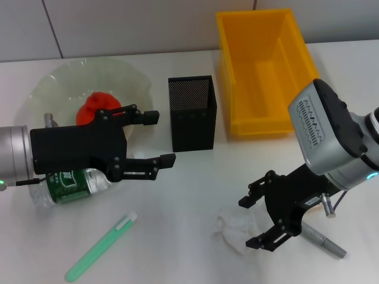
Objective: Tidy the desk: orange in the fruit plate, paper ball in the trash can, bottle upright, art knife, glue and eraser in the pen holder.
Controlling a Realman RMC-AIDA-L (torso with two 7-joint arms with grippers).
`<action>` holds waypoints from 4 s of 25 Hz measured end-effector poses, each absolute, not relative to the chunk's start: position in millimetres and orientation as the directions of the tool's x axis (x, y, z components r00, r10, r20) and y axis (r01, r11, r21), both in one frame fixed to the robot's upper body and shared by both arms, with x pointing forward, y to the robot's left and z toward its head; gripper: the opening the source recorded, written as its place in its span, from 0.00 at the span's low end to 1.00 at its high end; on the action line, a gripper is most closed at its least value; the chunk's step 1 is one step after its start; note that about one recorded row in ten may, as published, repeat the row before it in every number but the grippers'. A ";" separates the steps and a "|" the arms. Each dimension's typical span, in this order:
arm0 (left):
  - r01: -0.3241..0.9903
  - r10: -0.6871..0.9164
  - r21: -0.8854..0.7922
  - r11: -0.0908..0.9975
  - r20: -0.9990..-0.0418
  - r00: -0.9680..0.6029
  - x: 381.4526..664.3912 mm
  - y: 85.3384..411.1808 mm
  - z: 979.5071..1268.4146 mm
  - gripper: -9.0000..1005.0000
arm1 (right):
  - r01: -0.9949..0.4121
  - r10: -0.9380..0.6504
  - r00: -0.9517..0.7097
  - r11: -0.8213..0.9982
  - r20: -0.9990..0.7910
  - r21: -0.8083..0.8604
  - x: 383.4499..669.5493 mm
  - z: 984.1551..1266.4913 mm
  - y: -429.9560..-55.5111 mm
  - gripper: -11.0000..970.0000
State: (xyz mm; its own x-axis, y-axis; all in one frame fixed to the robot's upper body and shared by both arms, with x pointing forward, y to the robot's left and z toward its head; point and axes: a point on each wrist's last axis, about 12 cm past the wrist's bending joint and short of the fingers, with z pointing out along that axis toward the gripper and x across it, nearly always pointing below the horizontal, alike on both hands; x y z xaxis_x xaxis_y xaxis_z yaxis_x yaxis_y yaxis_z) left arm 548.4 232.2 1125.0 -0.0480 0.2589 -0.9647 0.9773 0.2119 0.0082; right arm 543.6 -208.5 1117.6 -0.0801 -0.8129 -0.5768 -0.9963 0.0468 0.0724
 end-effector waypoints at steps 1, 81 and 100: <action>0.977 0.260 0.009 0.213 -0.964 -0.048 548.7 231.9 1124.9 0.86 | -0.996 -0.813 -0.080 0.047 -0.577 0.072 543.6 1117.6 -208.5 0.77; 0.976 0.292 0.011 0.216 -0.955 -0.054 545.9 233.4 1117.4 0.86 | -0.991 -0.790 -0.135 0.124 -0.598 0.060 542.9 1123.5 -204.0 0.34; 0.976 0.290 0.002 0.218 -0.955 -0.063 544.9 233.7 1115.4 0.86 | -0.943 -0.727 -0.219 0.329 -0.651 -0.050 556.4 1162.8 -263.0 0.34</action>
